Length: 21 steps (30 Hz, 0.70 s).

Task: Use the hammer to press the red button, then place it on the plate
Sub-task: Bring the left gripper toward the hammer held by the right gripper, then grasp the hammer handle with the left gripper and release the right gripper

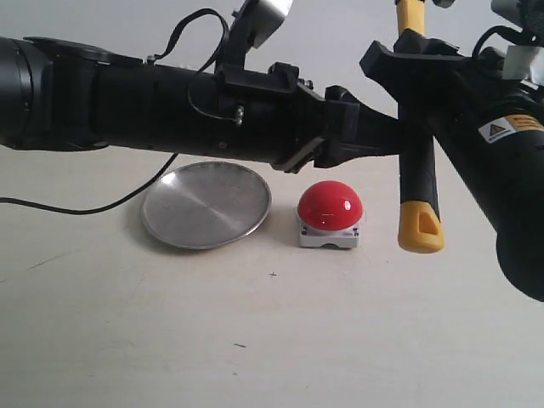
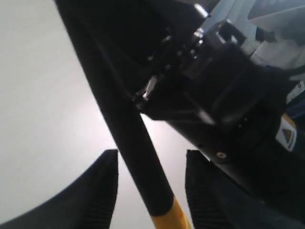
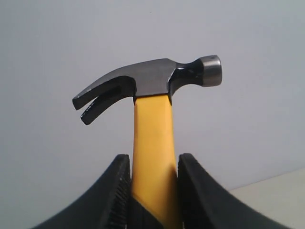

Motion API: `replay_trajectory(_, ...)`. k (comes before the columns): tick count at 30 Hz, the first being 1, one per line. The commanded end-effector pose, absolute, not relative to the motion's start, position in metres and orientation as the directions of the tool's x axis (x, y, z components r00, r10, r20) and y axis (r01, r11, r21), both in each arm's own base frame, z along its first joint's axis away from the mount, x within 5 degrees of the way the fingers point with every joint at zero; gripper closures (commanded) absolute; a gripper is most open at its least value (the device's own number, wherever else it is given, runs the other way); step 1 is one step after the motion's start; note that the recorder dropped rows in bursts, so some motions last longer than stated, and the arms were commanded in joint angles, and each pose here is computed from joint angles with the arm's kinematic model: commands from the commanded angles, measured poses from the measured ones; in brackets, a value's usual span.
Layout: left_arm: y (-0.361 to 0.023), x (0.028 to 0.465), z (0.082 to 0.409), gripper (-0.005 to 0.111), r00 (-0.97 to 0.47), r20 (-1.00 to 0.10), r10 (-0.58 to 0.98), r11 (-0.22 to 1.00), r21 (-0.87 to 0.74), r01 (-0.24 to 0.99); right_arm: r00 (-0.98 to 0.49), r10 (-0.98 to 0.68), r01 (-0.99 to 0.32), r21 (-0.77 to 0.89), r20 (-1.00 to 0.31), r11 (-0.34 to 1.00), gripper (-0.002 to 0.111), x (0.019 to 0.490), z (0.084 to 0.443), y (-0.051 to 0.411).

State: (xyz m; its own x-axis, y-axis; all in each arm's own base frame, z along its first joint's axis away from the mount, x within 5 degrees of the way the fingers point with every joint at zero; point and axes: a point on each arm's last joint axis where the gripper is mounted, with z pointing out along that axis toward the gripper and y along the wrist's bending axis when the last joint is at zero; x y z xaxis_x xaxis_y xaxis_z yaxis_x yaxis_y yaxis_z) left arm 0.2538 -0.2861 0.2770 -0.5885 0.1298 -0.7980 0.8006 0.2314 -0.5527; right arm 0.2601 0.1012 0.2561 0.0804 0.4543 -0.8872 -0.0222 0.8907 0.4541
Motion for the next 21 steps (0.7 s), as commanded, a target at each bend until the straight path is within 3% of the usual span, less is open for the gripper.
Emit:
replay_trajectory(1, -0.2865, 0.2608, 0.2765, 0.061, -0.595, -0.797, 0.104, 0.305, -0.544, 0.782, 0.159, 0.454, -0.076, 0.447, -0.877, 0.891, 0.108, 0.2662, 0.2683, 0.1072)
replay_trajectory(6, -0.2872, 0.2641, 0.2704, 0.061, -0.603, -0.791, 0.108, 0.330, -0.543, 0.772, 0.147, 0.489, -0.150, 0.469, -0.860, 0.870, 0.108, 0.2685, 0.2698, 0.1149)
replay_trajectory(17, -0.2892, 0.2647, 0.2710, 0.047, -0.630, -0.770, 0.098, 0.317, -0.576, 0.753, 0.131, 0.496, -0.152, 0.477, -0.859, 0.866, 0.108, 0.2687, 0.2688, 0.1156)
replay_trajectory(21, -0.2904, 0.2661, 0.2754, 0.047, -0.623, -0.777, 0.090, 0.312, -0.572, 0.759, 0.129, 0.505, -0.162, 0.484, -0.853, 0.860, 0.108, 0.2686, 0.2691, 0.1162)
